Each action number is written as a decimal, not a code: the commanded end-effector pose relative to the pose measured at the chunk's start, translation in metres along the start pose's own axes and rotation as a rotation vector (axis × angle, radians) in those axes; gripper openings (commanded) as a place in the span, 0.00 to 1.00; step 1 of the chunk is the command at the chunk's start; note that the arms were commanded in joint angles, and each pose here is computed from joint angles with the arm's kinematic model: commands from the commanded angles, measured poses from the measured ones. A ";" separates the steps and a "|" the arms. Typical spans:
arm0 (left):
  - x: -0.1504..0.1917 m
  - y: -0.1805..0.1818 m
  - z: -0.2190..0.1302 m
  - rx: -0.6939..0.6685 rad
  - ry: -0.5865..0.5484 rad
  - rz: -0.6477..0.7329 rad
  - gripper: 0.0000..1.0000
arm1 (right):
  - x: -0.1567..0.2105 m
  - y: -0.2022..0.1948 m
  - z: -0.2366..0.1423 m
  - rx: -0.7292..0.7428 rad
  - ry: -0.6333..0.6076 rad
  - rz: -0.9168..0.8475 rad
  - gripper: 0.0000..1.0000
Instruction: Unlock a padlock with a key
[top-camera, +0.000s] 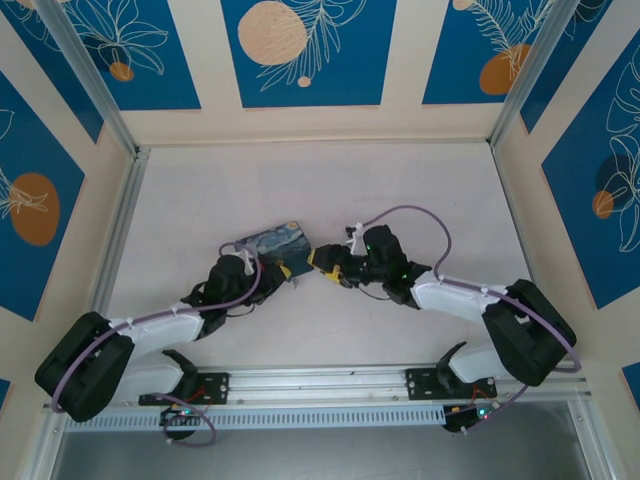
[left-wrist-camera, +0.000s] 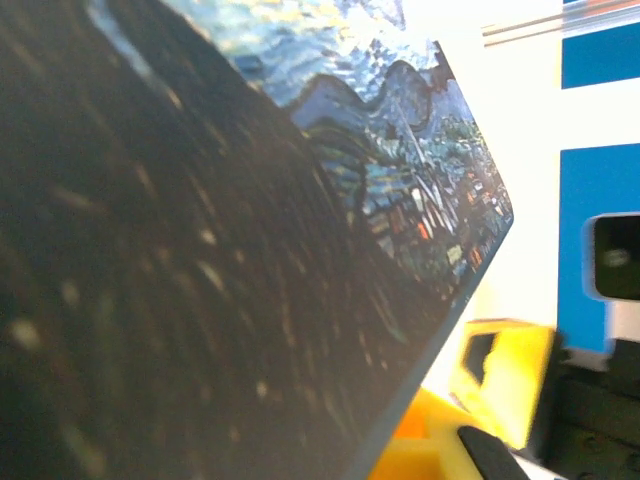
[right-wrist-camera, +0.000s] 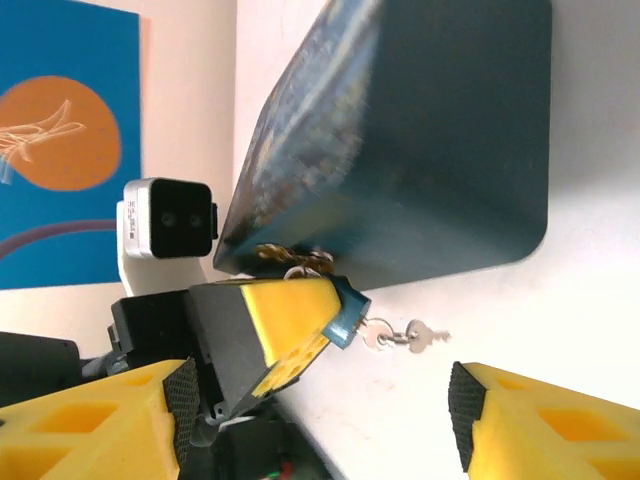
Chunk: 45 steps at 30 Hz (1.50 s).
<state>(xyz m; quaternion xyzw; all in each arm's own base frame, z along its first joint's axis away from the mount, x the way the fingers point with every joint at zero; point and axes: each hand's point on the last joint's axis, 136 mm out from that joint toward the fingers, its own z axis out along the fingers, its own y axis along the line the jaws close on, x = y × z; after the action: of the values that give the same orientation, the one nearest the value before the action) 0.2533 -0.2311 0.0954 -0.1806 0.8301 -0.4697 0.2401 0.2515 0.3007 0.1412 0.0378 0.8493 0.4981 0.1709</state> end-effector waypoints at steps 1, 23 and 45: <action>-0.006 -0.029 0.004 0.079 0.016 0.040 0.00 | 0.009 -0.034 -0.010 0.247 0.078 -0.272 0.68; 0.002 -0.047 0.027 0.076 0.156 -0.007 0.00 | 0.016 -0.049 0.021 0.531 0.026 -0.889 0.54; 0.004 -0.046 0.031 0.081 0.171 -0.011 0.00 | 0.007 -0.031 0.045 0.528 0.036 -0.938 0.15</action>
<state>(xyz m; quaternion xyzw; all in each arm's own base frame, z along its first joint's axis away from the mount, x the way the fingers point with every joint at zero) 0.2694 -0.2700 0.1063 -0.1495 0.8380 -0.4958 0.1721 0.2509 0.3190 0.0804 -0.3198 0.8791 0.1391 0.3249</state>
